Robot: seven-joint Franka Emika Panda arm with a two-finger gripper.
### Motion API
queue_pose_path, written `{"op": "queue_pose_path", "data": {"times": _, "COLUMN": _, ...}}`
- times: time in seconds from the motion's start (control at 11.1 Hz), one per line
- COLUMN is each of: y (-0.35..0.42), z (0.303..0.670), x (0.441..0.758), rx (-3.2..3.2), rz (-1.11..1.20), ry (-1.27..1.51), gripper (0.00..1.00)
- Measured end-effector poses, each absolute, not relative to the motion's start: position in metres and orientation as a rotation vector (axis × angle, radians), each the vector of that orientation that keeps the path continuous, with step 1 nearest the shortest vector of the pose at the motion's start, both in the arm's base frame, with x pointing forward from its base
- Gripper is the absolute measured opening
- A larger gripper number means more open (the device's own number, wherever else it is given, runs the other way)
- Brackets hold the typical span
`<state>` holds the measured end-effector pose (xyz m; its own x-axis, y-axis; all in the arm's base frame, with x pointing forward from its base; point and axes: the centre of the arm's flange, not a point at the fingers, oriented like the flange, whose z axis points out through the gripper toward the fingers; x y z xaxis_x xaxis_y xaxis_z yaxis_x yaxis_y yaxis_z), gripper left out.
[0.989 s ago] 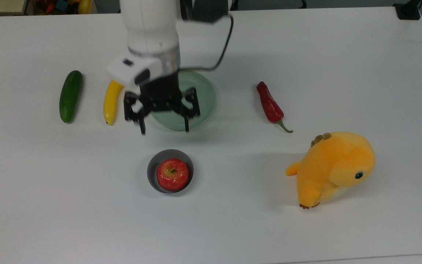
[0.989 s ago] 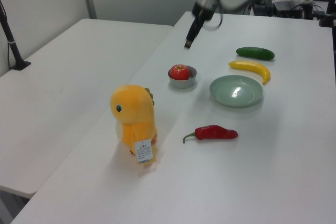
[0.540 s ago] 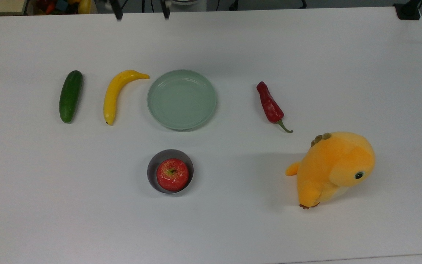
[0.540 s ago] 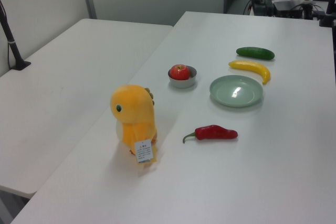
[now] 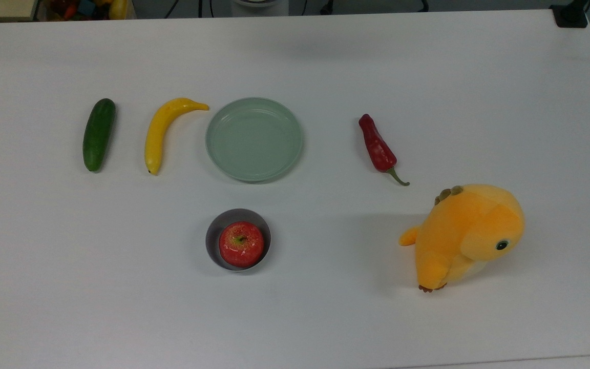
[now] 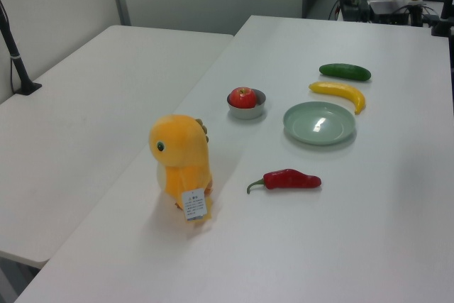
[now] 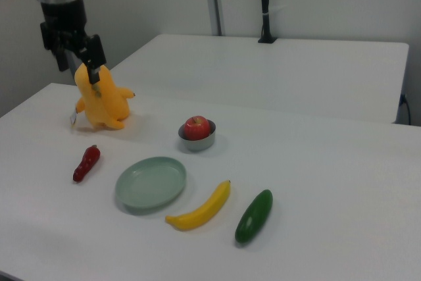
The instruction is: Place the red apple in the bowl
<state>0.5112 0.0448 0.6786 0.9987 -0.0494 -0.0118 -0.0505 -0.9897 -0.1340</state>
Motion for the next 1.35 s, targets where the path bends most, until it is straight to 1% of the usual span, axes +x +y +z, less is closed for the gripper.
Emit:
{"op": "queue_pose_path", "data": {"times": 0.18, "y": 0.062, "z": 0.654, "x": 0.512, "rx": -3.058, "rz": 0.068, "ry": 0.053, "gripper": 1.0}}
{"op": "queue_pose_path", "data": {"times": 0.36, "y": 0.059, "z": 0.64, "x": 0.523, "rx": -3.067, "rz": 0.003, "ry": 0.038, "gripper": 1.0}}
{"op": "queue_pose_path", "data": {"times": 0.63, "y": 0.051, "z": 0.627, "x": 0.547, "rx": -3.069, "rz": -0.117, "ry": -0.124, "gripper": 1.0}}
{"op": "queue_pose_path", "data": {"times": 0.81, "y": 0.044, "z": 0.624, "x": 0.561, "rx": -3.065, "rz": -0.206, "ry": -0.131, "gripper": 1.0}}
{"op": "queue_pose_path", "data": {"times": 1.35, "y": 0.04, "z": 0.626, "x": 0.562, "rx": -3.064, "rz": -0.226, "ry": -0.128, "gripper": 1.0}}
